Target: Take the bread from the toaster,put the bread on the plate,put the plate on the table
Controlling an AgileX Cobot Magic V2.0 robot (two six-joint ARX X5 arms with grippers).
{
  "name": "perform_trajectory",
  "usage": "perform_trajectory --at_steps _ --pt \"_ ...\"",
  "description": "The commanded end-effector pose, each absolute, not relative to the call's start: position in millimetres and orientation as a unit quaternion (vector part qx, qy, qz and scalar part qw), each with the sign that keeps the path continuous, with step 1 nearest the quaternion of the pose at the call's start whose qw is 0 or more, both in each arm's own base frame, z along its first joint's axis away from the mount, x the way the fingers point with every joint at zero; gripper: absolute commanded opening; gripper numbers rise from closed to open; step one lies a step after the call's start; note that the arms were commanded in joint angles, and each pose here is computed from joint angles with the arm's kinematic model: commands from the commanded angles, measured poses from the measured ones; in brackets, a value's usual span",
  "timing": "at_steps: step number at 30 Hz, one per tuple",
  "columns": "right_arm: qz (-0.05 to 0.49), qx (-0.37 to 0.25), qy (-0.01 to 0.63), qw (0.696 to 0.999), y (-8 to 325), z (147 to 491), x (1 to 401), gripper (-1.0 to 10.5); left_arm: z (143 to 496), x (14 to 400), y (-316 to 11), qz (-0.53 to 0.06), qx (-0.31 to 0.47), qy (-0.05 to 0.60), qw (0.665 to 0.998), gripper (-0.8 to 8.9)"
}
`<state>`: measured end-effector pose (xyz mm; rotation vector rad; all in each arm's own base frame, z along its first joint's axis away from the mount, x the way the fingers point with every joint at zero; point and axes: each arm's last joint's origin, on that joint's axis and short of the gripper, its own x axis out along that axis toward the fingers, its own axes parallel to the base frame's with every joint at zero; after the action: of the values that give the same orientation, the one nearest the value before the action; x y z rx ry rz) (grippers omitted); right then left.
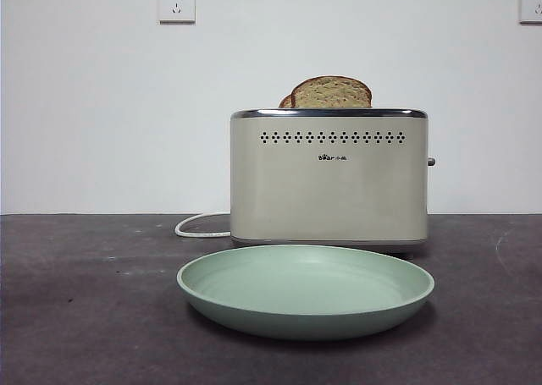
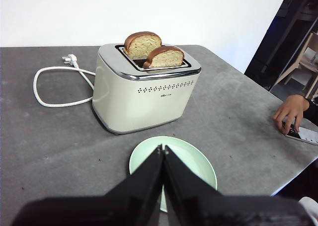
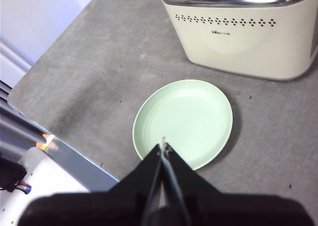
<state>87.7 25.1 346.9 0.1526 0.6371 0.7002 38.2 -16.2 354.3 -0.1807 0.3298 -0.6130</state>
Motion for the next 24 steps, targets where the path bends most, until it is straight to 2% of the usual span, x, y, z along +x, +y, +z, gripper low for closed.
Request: perform_trajectory --at_steps 1,5,7,8,10,11,12,18,24 --pt "0.342 0.064 0.300 0.888 25.3 348.1 87.5 -0.1 354.3 38.6 -16.4 -0.304 -0.082 0.161 0.936 -0.07" --pt "0.342 0.065 0.300 0.888 25.3 348.1 87.5 0.4 354.3 38.5 -16.5 -0.306 -0.082 0.160 0.935 0.01" --pt "0.342 0.065 0.300 0.888 25.3 348.2 87.5 2.1 354.3 38.6 -16.4 -0.306 -0.082 0.160 0.935 0.57" --pt "0.341 0.066 0.300 0.888 25.3 348.2 87.6 3.2 354.4 38.7 -16.4 -0.305 -0.083 0.160 0.935 1.54" --pt "0.341 0.066 0.300 0.888 25.3 348.2 87.6 5.3 354.7 39.2 -16.4 -0.305 -0.083 0.159 0.935 4.11" --pt "0.341 0.066 0.300 0.888 25.3 348.2 87.6 5.9 355.1 39.4 -16.4 -0.305 -0.082 0.157 0.936 5.31" --pt "0.341 0.067 0.301 0.888 25.3 348.2 87.6 6.2 355.7 40.1 -16.4 -0.306 -0.081 0.155 0.936 5.81" --pt "0.340 0.069 0.301 0.888 25.3 348.2 87.6 6.2 361.5 44.4 -16.8 -0.322 -0.073 0.129 0.935 5.82" --pt "0.339 0.069 0.301 0.889 25.3 348.3 87.8 6.2 364.8 66.9 -16.5 -0.335 -0.076 0.135 0.929 5.82"
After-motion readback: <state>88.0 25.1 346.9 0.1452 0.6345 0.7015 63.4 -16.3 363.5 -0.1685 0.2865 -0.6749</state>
